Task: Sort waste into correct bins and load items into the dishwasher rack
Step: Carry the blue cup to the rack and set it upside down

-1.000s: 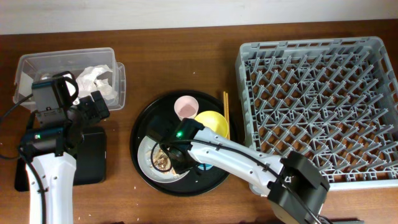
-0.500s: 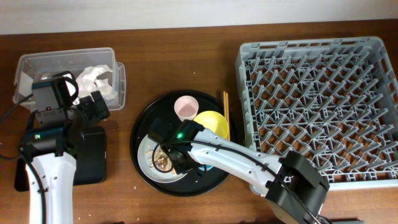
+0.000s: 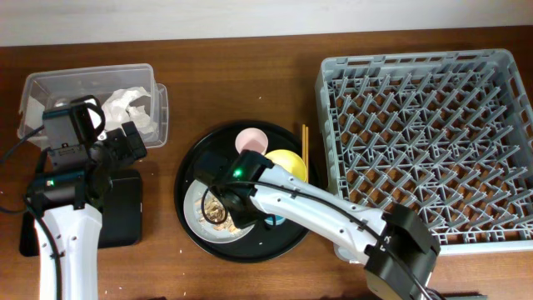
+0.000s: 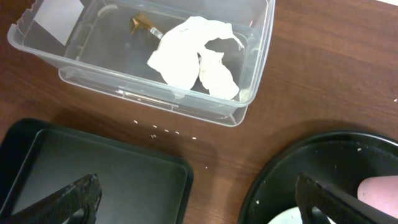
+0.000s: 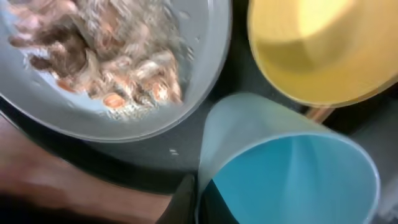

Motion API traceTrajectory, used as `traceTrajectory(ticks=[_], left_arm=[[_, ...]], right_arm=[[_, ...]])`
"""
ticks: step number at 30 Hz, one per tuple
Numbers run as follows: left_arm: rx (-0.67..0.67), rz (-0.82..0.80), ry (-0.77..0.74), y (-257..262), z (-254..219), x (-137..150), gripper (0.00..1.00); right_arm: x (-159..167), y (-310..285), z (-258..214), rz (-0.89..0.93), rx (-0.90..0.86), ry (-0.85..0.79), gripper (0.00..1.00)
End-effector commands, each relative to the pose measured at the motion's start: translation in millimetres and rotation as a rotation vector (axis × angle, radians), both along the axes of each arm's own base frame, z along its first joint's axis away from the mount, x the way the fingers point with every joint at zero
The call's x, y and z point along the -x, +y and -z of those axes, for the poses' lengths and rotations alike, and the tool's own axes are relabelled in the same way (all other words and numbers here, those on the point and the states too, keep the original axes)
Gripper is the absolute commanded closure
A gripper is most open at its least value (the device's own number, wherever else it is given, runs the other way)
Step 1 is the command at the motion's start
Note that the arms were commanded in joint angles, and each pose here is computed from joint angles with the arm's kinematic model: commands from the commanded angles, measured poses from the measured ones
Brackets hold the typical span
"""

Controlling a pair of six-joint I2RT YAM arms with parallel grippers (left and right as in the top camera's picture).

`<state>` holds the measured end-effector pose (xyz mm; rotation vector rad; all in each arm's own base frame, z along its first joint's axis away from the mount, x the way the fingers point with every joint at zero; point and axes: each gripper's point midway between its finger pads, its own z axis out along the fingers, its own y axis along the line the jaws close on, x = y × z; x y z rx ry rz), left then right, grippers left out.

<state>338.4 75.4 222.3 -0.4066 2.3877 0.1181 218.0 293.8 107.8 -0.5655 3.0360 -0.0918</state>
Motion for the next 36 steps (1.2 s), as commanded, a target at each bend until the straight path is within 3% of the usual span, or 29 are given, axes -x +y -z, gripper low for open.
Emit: traceTrajectory(ticks=[1, 6, 8, 12, 14, 16, 21, 23, 31, 36], left_arm=[[-0.003, 0.006, -0.010, 0.6, -3.1, 0.3, 0.01], [-0.003, 0.006, -0.010, 0.6, -3.1, 0.3, 0.01], [-0.003, 0.006, -0.010, 0.6, -3.1, 0.3, 0.01], [-0.003, 0.005, -0.010, 0.7, -3.1, 0.4, 0.01], [-0.003, 0.005, -0.010, 0.7, -3.1, 0.3, 0.01], [-0.003, 0.006, -0.010, 0.6, -3.1, 0.3, 0.01], [-0.003, 0.006, -0.010, 0.6, -3.1, 0.3, 0.01], [-0.003, 0.005, -0.010, 0.7, -3.1, 0.3, 0.01], [-0.003, 0.006, -0.010, 0.6, -3.1, 0.3, 0.01], [-0.003, 0.006, -0.010, 0.6, -3.1, 0.3, 0.01]], right_arm=[[-16.9, -7.0, -36.6, 0.020, 0.021, -0.075, 0.96], [-62.8, -68.5, -87.5, 0.061, 0.026, -0.091, 0.96], [-74.5, -87.2, -103.2, 0.037, -0.071, -0.056, 0.96], [-82.6, -109.4, -157.2, -0.140, -0.595, 0.017, 0.96], [-98.1, -143.3, -180.2, -0.103, -0.815, -0.021, 0.96], [-114.2, -181.7, -187.5, -0.041, -0.927, -0.084, 0.96], [-128.4, -252.2, -158.4, 0.119, -1.024, -0.139, 0.96], [-142.4, -270.5, -138.6, 0.207, -1.144, -0.159, 0.96], [-184.3, -281.0, -86.8, 0.264, -1.379, -0.173, 0.96], [-199.5, -304.0, -41.3, 0.471, -1.408, -0.059, 0.96]])
